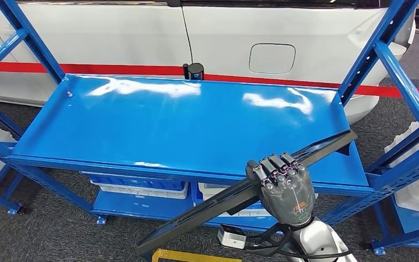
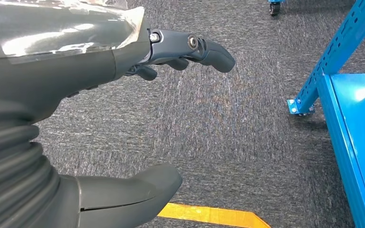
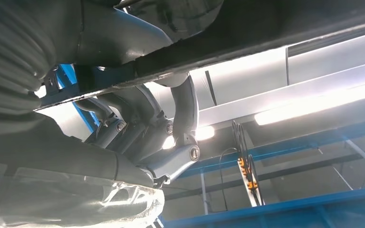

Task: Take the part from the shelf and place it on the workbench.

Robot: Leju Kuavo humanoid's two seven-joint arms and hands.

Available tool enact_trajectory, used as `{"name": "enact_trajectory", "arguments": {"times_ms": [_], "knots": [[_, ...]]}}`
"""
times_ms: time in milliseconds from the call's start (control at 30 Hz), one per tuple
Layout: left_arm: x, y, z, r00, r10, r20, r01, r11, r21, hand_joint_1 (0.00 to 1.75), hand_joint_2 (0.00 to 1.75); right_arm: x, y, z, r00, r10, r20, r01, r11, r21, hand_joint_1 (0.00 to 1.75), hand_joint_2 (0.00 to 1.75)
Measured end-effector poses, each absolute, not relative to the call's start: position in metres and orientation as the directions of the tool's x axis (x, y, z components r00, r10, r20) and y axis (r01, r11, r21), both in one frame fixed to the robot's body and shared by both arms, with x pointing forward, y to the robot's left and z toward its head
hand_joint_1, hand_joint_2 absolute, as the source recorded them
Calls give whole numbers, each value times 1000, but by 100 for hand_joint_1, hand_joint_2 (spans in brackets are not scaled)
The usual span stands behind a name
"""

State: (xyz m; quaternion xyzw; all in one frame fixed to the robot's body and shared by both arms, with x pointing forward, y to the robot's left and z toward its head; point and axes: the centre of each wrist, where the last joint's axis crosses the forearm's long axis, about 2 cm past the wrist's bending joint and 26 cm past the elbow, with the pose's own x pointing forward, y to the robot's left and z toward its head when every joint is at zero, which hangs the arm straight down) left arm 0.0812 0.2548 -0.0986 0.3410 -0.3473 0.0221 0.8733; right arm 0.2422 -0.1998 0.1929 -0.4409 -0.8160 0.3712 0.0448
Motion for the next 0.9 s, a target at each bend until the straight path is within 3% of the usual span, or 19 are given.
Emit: {"name": "enact_trajectory", "arguments": {"times_ms": [900], "knots": [[81,255,-99,774,-179,607,-263,782,565,0,175,242,-200,193,-609,754,-248,682,338,-648,175,175]]}}
